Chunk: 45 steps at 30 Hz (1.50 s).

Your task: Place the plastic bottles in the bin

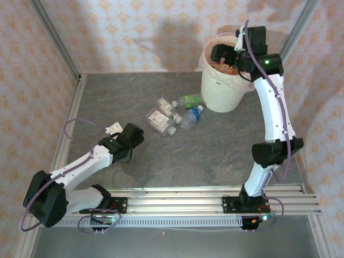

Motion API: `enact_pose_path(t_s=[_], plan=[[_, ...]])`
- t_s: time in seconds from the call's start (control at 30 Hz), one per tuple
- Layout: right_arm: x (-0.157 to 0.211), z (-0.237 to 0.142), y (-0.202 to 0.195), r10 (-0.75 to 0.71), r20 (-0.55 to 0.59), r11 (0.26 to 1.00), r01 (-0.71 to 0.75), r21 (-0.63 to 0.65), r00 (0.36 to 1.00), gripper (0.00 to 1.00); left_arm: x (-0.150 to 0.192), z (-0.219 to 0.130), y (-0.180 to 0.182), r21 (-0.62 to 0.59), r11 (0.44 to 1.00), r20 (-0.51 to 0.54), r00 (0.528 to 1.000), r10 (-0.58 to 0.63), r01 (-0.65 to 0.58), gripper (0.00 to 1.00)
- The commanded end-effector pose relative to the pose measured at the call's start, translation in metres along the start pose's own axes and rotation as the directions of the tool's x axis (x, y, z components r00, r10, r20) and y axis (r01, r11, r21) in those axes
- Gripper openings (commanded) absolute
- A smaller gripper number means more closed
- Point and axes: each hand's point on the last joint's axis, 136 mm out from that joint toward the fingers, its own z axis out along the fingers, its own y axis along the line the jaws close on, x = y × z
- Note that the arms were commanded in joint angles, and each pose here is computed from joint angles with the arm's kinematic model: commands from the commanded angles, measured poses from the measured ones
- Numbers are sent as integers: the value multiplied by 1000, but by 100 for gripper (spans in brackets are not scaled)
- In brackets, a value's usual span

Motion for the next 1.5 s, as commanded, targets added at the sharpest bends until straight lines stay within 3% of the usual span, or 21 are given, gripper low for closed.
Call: enact_pose_path(t_s=[0.0,0.33,0.57,0.7,0.8,0.97,1.2,1.33,1.47], plan=[[-1,-27,21,-18,78,999,20,-27,997,99,-8,-2,-5,16,1000,20,1000,-23,22,100],[90,-29,57,-159,47,979,164,-125,986,99,-9,-1,-4,13,999,27,999,-36,36,100],[151,9,44,-51,-71,992,43,-118,996,99,-10,0,-6,27,997,31,997,-74,73,100],[194,35,41,-47,-173,998,40,-40,984,99,-9,0,-4,27,996,30,995,-91,90,100],[215,57,32,80,-170,995,-67,79,982,99,-8,0,-3,29,994,27,994,-104,103,100],[250,96,25,272,-181,955,-241,173,945,99,-6,0,2,26,992,24,992,-123,122,100],[258,137,12,422,-74,886,-394,246,903,99,-5,-3,11,17,992,31,992,-126,125,100],[274,160,9,459,-93,859,-414,302,884,99,-5,-3,14,19,991,33,990,-135,135,100],[286,165,-10,478,-14,816,-437,379,879,99,-5,-4,16,19,991,34,990,-136,135,100]])
